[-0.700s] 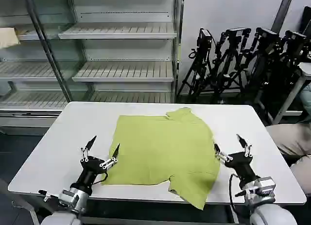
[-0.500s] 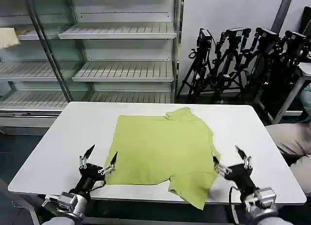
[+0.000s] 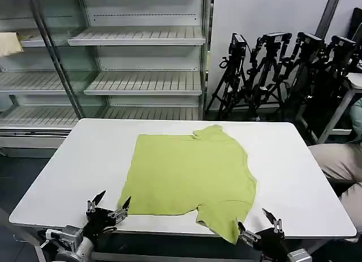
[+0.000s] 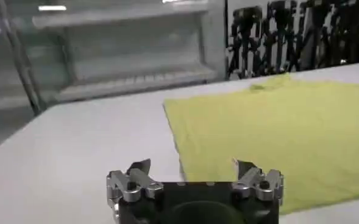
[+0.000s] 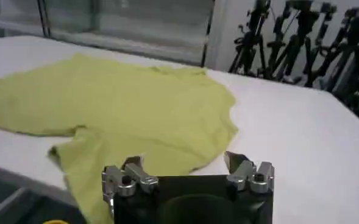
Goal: Fold and organize the clothes.
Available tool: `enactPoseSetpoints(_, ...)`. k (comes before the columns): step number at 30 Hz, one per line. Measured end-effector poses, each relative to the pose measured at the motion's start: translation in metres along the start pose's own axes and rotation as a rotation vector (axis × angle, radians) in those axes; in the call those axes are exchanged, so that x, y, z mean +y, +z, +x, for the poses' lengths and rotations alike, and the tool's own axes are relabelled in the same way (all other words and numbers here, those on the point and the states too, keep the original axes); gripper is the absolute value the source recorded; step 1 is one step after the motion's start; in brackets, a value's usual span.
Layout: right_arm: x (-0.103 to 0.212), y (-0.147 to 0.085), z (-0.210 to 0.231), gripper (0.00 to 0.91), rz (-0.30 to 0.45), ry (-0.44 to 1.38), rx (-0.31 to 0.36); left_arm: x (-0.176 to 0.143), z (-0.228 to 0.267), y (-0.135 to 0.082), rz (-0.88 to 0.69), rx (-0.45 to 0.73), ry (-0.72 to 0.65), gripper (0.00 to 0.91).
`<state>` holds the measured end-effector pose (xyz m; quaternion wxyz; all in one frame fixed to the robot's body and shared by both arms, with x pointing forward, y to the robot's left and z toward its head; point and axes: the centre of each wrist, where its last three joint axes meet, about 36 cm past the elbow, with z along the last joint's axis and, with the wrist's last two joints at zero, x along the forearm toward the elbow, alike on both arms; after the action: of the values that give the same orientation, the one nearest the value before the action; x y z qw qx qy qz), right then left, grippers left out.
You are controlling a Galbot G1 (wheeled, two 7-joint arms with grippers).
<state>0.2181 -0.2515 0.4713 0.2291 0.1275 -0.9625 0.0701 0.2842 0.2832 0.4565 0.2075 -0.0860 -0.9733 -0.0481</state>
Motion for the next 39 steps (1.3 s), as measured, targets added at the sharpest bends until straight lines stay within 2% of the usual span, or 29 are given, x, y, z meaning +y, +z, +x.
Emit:
enactPoseSetpoints(20,0.011,0.007,-0.008,0.907,-0.029,-0.008,0.044,0.002,0.001,0.007,0.035,0.077,0.001,0.907)
enactPoseSetpoints(21,0.012,0.007,-0.008,0.907,-0.030,-0.011,0.047,0.002,0.001,0.007,0.034,0.080,0.001,0.514)
enactPoseSetpoints(22,0.013,0.006,-0.008,0.907,-0.031,-0.012,0.050,0.003,0.001,0.007,0.032,0.082,0.002,0.262)
enactPoseSetpoints(23,0.013,0.006,-0.008,0.907,-0.031,-0.012,0.052,0.003,0.001,0.008,0.030,0.084,0.003,0.060)
enactPoseSetpoints(24,0.013,0.006,-0.009,0.615,-0.032,-0.012,0.056,0.003,0.001,0.008,0.028,0.085,0.005,0.020)
enactPoseSetpoints(25,0.014,0.006,-0.009,0.373,-0.033,-0.014,0.058,0.002,0.001,0.008,0.027,0.086,0.007,0.000)
enactPoseSetpoints(26,0.014,0.006,-0.009,0.020,-0.035,-0.016,0.062,0.002,0.000,0.009,0.027,0.089,0.012,0.000)
enactPoseSetpoints(27,0.014,0.006,-0.008,0.000,-0.037,-0.018,0.064,0.002,0.000,0.009,0.028,0.090,0.016,0.000)
enactPoseSetpoints(39,0.014,0.003,-0.008,0.000,-0.070,-0.030,0.070,-0.002,0.001,0.012,0.022,0.102,0.041,0.000)
